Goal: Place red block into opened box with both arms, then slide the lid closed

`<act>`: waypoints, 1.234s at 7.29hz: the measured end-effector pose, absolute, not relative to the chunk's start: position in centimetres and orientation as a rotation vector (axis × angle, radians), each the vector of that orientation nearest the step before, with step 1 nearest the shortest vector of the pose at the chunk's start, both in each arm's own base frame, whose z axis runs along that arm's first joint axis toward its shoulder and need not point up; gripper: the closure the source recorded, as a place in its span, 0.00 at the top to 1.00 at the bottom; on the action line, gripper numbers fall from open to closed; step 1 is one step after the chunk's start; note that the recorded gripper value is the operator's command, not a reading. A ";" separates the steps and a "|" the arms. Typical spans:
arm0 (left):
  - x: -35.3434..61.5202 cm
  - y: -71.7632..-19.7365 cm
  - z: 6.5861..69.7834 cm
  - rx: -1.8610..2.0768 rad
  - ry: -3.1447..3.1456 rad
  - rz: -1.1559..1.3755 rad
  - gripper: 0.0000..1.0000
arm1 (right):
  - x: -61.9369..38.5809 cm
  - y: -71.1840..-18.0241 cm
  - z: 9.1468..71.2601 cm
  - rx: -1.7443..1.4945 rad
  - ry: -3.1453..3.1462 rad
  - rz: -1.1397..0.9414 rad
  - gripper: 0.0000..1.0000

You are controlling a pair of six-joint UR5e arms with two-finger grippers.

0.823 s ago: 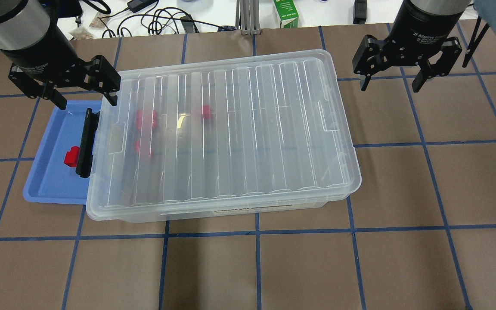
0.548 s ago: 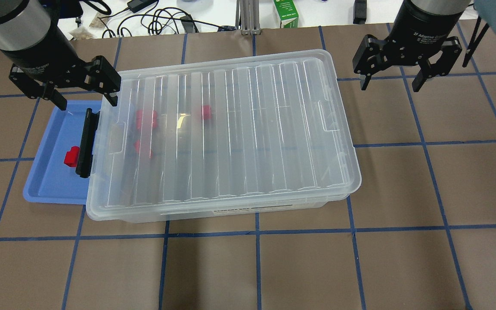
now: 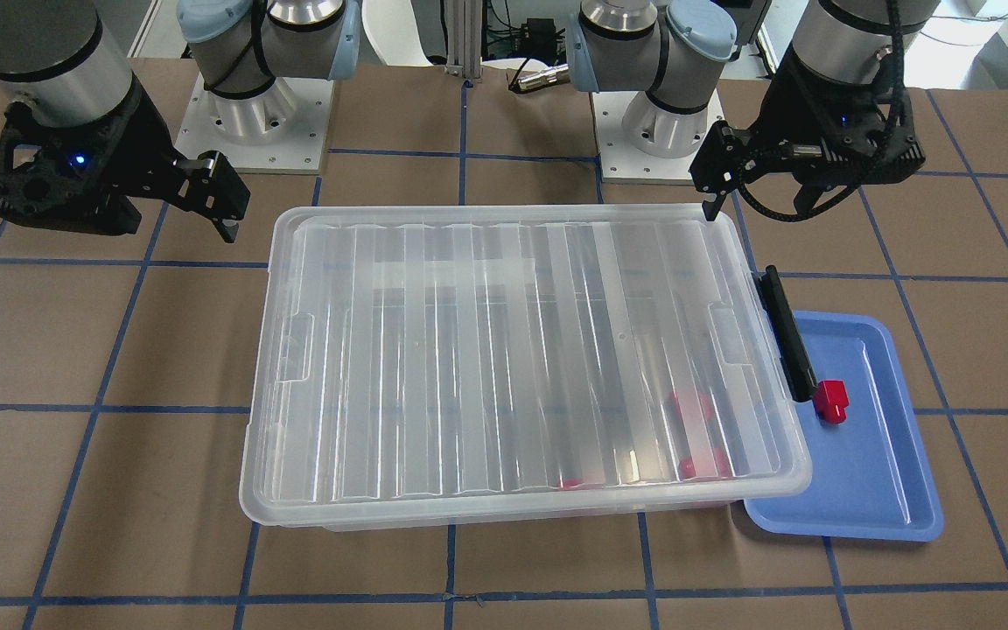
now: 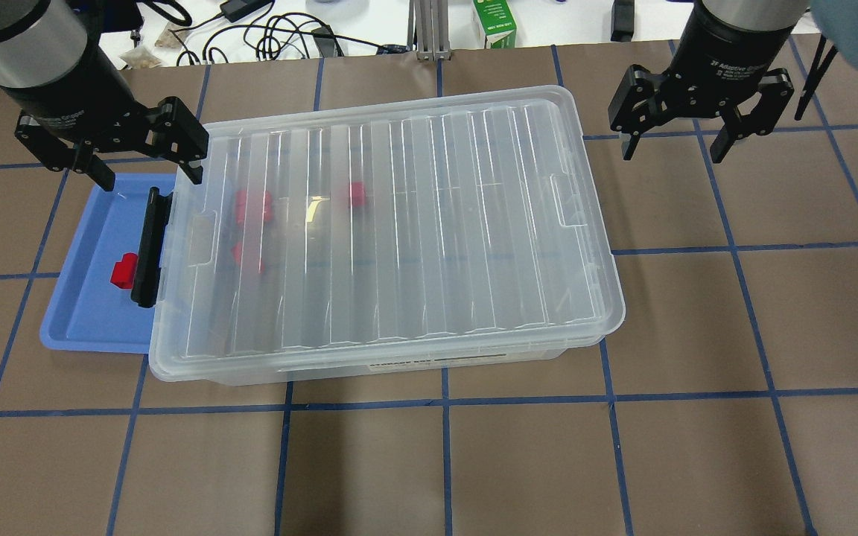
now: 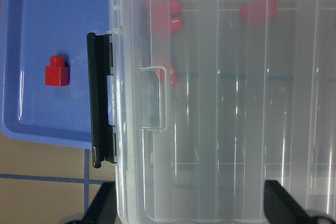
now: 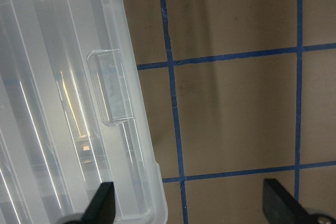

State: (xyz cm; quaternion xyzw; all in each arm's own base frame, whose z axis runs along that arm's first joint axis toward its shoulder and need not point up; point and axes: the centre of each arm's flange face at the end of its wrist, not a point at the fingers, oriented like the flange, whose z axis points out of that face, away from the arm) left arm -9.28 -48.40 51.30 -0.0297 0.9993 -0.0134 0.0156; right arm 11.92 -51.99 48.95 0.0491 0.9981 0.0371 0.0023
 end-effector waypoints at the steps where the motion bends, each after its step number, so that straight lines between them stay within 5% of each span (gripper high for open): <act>1: -9.3 -48.4 51.3 -0.092 3.108 -0.041 1.00 | 12.0 -52.9 48.1 0.152 3.130 0.101 1.00; 5: -6.6 -48.7 51.9 -0.160 3.103 -0.067 1.00 | 12.5 -57.5 42.4 0.128 3.120 0.093 1.00; 9: 7.7 -50.0 49.8 -0.133 3.254 -0.095 1.00 | 12.8 -59.6 37.8 0.108 3.114 0.173 1.00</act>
